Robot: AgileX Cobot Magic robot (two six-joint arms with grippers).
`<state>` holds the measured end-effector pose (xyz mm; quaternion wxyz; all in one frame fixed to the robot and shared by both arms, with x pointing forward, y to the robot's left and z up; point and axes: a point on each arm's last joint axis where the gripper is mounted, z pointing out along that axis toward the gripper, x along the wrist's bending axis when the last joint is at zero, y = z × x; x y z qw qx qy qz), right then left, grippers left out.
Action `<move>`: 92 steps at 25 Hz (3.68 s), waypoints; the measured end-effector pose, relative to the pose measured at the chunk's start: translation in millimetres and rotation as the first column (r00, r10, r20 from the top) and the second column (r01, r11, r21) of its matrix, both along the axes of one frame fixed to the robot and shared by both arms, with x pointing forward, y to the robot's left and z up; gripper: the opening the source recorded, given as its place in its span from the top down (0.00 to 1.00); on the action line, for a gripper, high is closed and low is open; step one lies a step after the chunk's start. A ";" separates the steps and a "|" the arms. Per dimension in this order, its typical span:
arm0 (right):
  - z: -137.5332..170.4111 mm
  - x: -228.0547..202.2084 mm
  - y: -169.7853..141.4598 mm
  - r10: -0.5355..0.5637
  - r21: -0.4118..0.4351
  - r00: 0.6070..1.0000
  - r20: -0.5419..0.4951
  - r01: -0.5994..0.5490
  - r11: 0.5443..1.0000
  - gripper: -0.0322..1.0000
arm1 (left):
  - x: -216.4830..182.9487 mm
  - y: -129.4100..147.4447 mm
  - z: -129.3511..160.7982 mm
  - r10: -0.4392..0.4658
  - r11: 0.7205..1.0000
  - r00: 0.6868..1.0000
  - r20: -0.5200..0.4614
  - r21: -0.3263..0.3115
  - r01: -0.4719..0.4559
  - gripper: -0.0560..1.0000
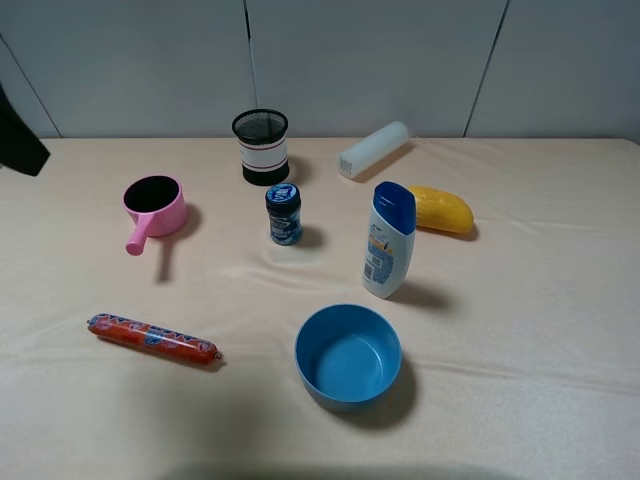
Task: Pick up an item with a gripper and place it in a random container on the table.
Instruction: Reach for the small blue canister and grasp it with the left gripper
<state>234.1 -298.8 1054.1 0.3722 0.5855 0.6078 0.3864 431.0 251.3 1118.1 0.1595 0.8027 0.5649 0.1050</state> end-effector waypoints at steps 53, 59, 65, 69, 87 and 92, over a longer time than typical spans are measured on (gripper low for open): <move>0.0 0.0 0.5 0.004 0.006 1.000 0.000 -0.004 1.000 0.30 | 185.9 -196.3 -171.1 -0.291 0.919 0.877 -0.382 0.145 0.368 0.05; 0.0 0.0 0.5 0.004 0.006 1.000 0.000 -0.004 1.000 0.30 | 188.8 -197.2 -189.4 -0.287 0.911 0.868 -0.405 0.166 0.378 0.05; 0.0 0.0 0.5 0.004 0.006 1.000 0.000 -0.004 1.000 0.30 | 195.9 -201.1 -211.7 -0.312 0.901 0.867 -0.389 0.168 0.399 0.05; 0.0 0.0 0.5 0.004 0.006 1.000 0.000 -0.004 1.000 0.30 | 199.5 -204.2 -223.5 -0.338 0.894 0.863 -0.375 0.158 0.419 0.05; 0.0 0.0 0.6 0.004 0.006 1.000 0.000 -0.004 1.000 0.30 | 203.4 -207.7 -232.0 -0.353 0.896 0.871 -0.342 0.144 0.420 0.25; 0.0 0.0 0.6 0.004 0.006 1.000 0.000 -0.004 1.000 0.30 | 202.8 -208.8 -232.1 -0.352 0.900 0.871 -0.344 0.131 0.415 0.43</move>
